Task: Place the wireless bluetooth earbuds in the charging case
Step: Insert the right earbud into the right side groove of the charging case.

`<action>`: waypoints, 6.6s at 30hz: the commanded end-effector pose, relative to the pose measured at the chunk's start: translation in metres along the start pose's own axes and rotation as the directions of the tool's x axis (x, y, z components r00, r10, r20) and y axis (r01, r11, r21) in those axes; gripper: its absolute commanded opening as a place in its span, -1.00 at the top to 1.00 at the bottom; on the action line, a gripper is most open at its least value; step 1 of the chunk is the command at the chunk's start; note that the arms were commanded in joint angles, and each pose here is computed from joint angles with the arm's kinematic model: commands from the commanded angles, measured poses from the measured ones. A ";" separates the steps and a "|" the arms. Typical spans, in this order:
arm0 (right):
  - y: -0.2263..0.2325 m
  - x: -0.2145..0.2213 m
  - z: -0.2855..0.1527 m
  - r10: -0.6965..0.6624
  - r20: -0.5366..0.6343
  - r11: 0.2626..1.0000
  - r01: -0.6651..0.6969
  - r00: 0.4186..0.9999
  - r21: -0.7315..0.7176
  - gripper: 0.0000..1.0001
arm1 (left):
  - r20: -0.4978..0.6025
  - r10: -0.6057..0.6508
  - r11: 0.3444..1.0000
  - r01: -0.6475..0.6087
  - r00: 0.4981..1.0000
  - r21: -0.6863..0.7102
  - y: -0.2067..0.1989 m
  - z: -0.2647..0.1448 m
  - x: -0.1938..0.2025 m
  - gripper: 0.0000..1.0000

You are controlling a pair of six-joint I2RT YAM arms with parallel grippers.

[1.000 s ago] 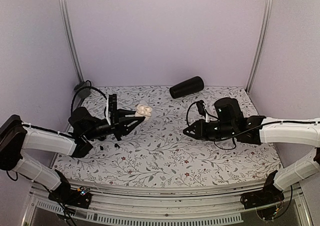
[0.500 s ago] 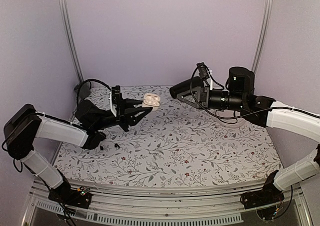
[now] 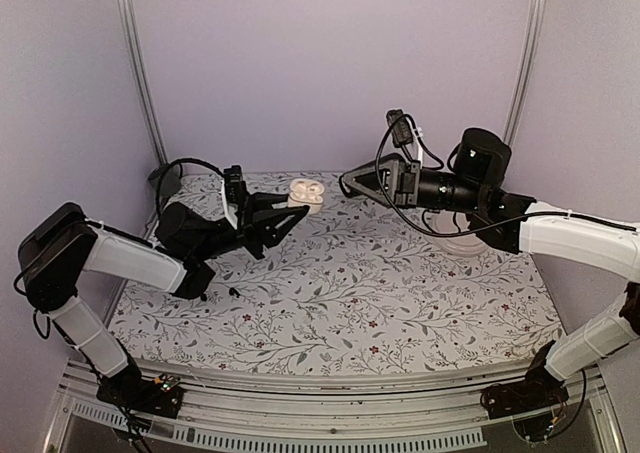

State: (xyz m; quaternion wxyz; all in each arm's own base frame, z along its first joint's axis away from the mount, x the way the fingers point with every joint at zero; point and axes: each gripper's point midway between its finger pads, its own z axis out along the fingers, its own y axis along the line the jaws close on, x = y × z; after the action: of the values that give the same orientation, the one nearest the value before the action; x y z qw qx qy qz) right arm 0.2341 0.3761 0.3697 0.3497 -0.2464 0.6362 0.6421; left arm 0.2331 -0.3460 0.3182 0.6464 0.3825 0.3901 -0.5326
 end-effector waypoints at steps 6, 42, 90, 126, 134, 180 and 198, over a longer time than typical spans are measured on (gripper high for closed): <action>0.018 -0.014 0.010 0.041 0.069 0.992 -0.032 0.997 -0.120 0.79 | 0.137 0.039 0.999 -0.036 0.990 -0.022 -0.008 0.009 -0.019 1.00; 0.011 0.010 0.024 0.130 0.089 0.990 -0.124 0.988 -0.062 0.83 | 0.195 0.181 0.983 -0.172 0.964 -0.060 -0.028 0.019 -0.052 1.00; -0.028 0.028 0.024 0.151 0.052 0.978 -0.157 0.987 0.138 0.70 | 0.184 0.256 0.965 -0.238 0.949 -0.113 -0.026 0.009 -0.065 1.00; -0.047 0.035 0.014 0.172 0.071 0.952 -0.184 0.983 0.243 0.68 | 0.192 0.271 0.960 -0.250 0.943 -0.127 -0.025 0.004 -0.072 1.00; -0.050 0.038 0.013 0.176 0.067 0.947 -0.188 0.982 0.261 0.69 | 0.196 0.272 0.959 -0.250 0.942 -0.132 -0.024 0.003 -0.073 1.00; -0.080 0.053 0.009 0.194 0.012 0.858 -0.175 0.981 0.482 0.77 | 0.206 0.281 0.956 -0.253 0.938 -0.150 -0.021 0.004 -0.073 1.00; -0.081 0.057 0.008 0.195 0.004 0.841 -0.169 0.981 0.515 0.76 | 0.213 0.286 0.952 -0.253 0.934 -0.170 -0.019 0.001 -0.075 1.00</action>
State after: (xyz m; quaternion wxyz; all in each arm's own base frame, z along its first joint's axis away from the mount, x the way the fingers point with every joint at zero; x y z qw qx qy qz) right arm 0.2422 0.4021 0.3389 0.3443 -0.1308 0.7373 0.5664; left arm 0.2291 -0.3504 0.3219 0.7086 0.3537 0.4061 -0.4559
